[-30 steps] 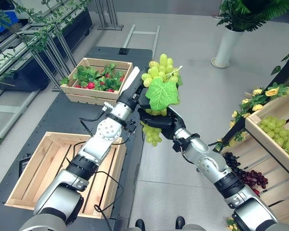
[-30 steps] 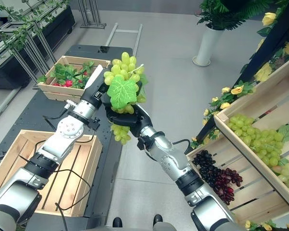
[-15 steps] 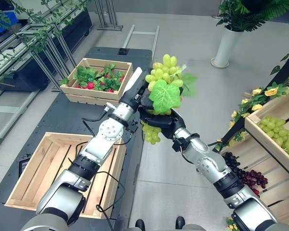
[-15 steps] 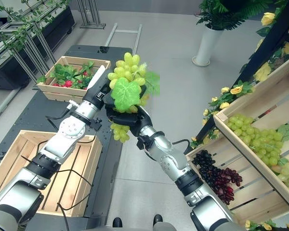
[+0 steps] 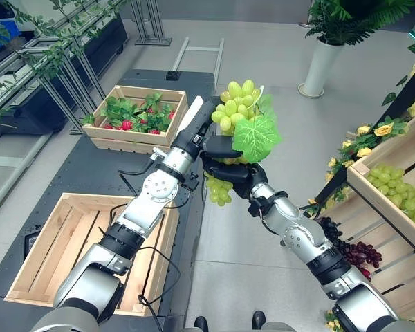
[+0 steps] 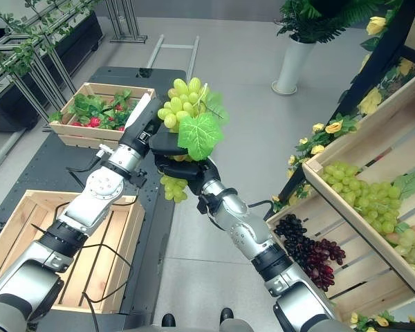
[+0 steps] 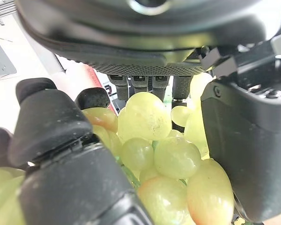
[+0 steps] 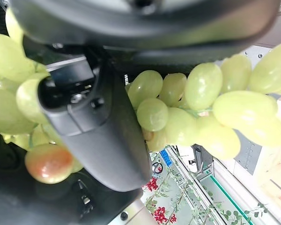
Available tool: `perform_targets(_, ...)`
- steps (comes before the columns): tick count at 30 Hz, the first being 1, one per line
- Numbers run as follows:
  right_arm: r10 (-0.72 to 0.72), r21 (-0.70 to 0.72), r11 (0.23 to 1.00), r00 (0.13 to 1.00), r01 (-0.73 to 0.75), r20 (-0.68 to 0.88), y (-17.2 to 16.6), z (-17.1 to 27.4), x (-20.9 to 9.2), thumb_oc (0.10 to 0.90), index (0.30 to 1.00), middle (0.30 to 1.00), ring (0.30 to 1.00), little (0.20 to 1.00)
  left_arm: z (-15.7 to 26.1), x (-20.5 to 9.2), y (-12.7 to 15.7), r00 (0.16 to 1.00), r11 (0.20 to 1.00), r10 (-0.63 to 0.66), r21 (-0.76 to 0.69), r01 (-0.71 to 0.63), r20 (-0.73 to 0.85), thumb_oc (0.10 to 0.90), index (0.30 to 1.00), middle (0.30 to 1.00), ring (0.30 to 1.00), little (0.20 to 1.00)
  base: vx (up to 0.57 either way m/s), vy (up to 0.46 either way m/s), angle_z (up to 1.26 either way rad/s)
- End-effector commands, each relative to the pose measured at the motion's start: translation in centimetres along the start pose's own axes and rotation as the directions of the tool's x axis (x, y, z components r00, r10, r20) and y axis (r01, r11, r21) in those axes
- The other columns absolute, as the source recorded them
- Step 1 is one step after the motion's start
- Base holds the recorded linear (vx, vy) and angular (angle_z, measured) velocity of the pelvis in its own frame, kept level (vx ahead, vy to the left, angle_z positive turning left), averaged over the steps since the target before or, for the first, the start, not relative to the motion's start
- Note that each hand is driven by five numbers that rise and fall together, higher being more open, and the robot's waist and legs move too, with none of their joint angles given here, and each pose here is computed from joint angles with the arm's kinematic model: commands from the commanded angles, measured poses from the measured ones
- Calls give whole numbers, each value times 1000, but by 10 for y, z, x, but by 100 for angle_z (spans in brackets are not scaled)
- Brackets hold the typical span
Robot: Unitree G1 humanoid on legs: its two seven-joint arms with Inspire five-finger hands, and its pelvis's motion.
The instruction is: Pick up the fruits from the basket on one side to the basket on the other side
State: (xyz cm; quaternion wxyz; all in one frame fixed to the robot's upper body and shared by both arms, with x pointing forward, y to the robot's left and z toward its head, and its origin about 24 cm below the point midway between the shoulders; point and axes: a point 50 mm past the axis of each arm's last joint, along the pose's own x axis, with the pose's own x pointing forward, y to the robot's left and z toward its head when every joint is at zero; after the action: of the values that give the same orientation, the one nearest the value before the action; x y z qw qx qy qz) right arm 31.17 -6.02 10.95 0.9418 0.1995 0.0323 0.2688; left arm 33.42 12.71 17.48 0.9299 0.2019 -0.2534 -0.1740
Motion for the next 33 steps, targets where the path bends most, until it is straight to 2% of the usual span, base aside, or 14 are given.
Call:
perform_targets(1,31,73,996,951,-56,307,15,53,14,400,300,300,300,300,32,26,21,984,989,96,-125,-78,149,800,900,900,900,900,0,0,0)
perform_targets(6,5,89,996,958,-32,285,10,45,13,400,300,300,300,300,38,22,18,977,948,129,-310,-72,170,800,900,900,900,900,0,0,0)
perform_targets(12,-4,97,995,958,-25,286,12,46,14,400,300,300,300,300,47,21,19,973,947,123,-316,-57,194,800,900,900,900,900,0,0,0)
perform_targets(16,-16,108,994,960,-14,279,9,43,13,400,300,300,300,300,43,20,15,983,912,69,-411,8,171,800,900,900,900,900,0,0,0)
perform_targets(22,-44,126,992,959,9,279,2,40,10,400,300,300,300,300,37,14,10,989,891,23,-451,47,148,800,900,900,900,900,0,0,0)
perform_targets(26,-62,127,992,956,26,286,-3,39,6,400,300,300,300,300,26,6,5,991,919,-94,-375,123,94,800,900,900,900,900,0,0,0)
perform_targets(28,-78,125,991,953,43,292,-10,40,1,400,300,300,300,300,20,0,7,982,943,-178,-274,187,59,800,900,900,900,900,0,0,0)
perform_targets(29,-78,125,991,953,43,292,-10,40,1,400,300,300,300,300,20,-1,7,982,943,-178,-274,187,59,800,900,900,900,900,0,0,0)
perform_targets(30,-97,125,990,951,62,295,-18,41,-4,400,300,300,300,300,16,-7,15,970,948,-243,-203,244,29,800,900,900,900,900,0,0,0)
perform_targets(33,-123,126,988,948,89,292,-30,41,-10,400,300,300,300,300,20,-13,30,954,950,-299,-89,301,37,800,900,900,900,900,0,0,0)
